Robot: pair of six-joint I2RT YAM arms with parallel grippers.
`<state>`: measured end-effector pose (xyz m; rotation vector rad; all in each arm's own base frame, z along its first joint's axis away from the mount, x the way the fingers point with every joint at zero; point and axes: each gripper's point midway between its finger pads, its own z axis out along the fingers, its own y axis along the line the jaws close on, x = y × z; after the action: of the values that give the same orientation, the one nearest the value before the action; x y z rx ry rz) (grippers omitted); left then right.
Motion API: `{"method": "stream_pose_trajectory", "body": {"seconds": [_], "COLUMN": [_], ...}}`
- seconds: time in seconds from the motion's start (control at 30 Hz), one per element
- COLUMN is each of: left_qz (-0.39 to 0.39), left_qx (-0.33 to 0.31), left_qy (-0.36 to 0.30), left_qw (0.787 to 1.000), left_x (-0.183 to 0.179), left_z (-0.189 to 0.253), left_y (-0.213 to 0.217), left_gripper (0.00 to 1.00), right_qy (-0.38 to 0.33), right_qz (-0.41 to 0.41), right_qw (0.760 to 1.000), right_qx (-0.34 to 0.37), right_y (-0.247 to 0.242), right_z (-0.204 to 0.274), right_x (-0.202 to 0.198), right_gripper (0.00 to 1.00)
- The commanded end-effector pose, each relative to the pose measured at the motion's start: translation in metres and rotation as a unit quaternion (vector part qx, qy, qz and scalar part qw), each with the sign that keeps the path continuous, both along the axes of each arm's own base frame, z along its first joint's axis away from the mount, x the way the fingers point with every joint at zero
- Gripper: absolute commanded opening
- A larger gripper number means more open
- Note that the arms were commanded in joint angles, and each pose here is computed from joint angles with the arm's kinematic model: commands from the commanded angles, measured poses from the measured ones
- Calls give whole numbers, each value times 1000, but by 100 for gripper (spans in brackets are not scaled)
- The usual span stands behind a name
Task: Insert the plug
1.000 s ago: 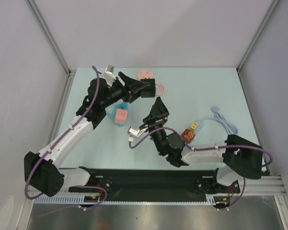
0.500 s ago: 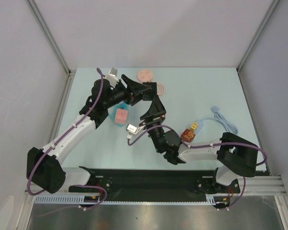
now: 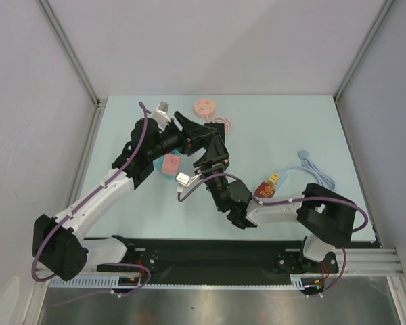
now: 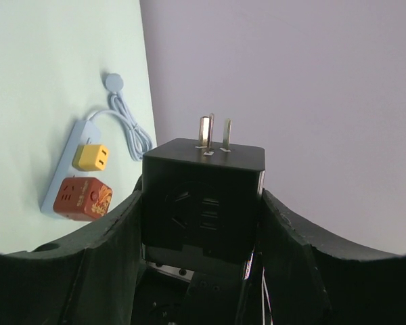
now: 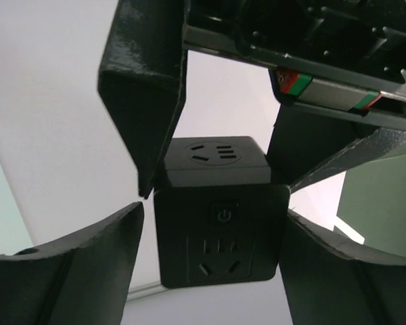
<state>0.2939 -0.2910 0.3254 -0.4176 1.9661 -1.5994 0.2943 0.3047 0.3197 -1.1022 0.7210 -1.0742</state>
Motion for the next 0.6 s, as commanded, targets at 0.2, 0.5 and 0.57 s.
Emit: {"method": "stream_pose_trajectory", "body": {"seconds": [0.2, 0.5, 0.57], "left_qz": [-56, -56, -70], "left_qx": [-28, -19, -28], "left_qy": [-17, -49, -51], "left_qw": [998, 997, 996], "left_x": [-35, -35, -39], "left_z": [23, 29, 30], "left_y": [-12, -9, -10], "left_gripper": [0, 83, 90], "right_qy": [-64, -43, -39], "right_qz": [-15, -19, -20], "right_qw": [995, 993, 993], "right_qx": [75, 105, 110], "right_y": [-16, -22, -25], "right_z": [36, 28, 26], "right_x": [4, 4, 4], "right_gripper": [21, 0, 0]}}
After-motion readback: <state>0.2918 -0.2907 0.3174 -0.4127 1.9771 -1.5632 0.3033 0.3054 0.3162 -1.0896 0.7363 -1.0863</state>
